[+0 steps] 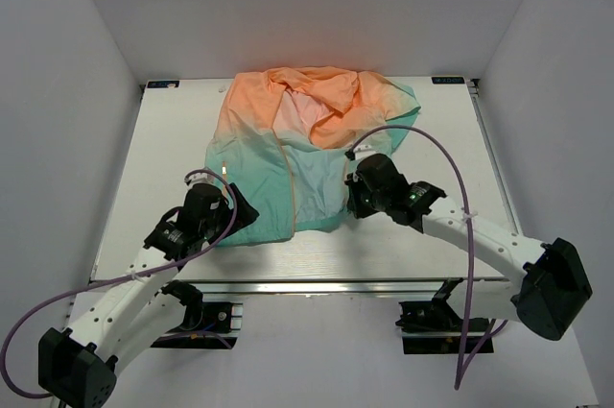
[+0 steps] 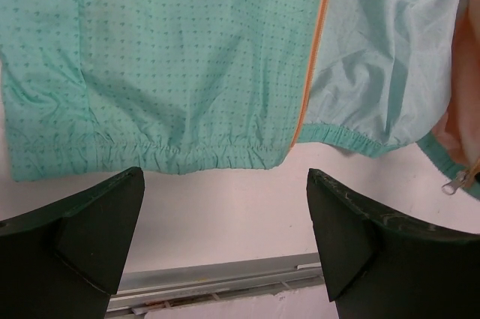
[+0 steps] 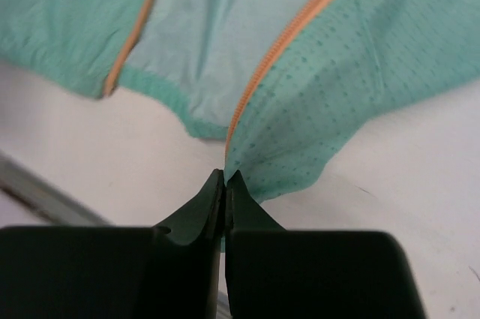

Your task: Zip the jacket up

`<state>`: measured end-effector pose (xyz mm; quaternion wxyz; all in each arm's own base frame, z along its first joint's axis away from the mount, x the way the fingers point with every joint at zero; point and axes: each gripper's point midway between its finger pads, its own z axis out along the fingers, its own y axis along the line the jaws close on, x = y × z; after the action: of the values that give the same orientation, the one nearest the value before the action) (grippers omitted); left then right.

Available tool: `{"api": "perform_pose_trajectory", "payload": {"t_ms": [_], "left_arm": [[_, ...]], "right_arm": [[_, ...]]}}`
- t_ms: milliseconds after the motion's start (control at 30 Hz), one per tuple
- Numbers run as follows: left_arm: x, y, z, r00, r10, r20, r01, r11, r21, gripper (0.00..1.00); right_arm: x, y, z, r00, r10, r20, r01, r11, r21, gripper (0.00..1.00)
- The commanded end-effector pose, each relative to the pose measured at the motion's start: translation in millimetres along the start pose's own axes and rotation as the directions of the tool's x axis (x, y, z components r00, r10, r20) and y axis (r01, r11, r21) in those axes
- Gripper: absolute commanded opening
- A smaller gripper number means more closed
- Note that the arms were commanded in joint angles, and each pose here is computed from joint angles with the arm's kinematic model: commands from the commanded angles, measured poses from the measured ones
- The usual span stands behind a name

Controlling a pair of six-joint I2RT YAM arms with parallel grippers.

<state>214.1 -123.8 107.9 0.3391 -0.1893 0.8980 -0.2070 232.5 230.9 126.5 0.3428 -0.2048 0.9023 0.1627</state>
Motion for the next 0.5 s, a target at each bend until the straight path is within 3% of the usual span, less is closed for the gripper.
{"api": "perform_pose_trajectory", "payload": {"t_ms": [0, 133, 333, 467], "left_arm": [[-3, -10, -3, 1.000, -0.002, 0.005, 0.002, 0.999, 0.041, 0.98], [-1, -12, -2, 1.000, 0.003, -0.005, -0.002, 0.998, 0.056, 0.98], [8, -15, 5, 0.999, 0.012, -0.050, -0.009, 0.997, 0.073, 0.98], [13, -10, 9, 0.997, 0.024, -0.068, -0.020, 0.998, 0.058, 0.98]], "right_arm": [[8, 51, -8, 0.981, -0.194, 0.005, 0.187, 0.941, -0.280, 0.00], [51, 82, 4, 0.936, -0.353, -0.007, 0.314, 0.842, -0.438, 0.00], [85, 83, 48, 0.925, -0.373, -0.073, 0.311, 0.854, -0.417, 0.02], [103, 75, 61, 0.915, -0.366, -0.167, 0.287, 0.884, -0.368, 0.34]]}}
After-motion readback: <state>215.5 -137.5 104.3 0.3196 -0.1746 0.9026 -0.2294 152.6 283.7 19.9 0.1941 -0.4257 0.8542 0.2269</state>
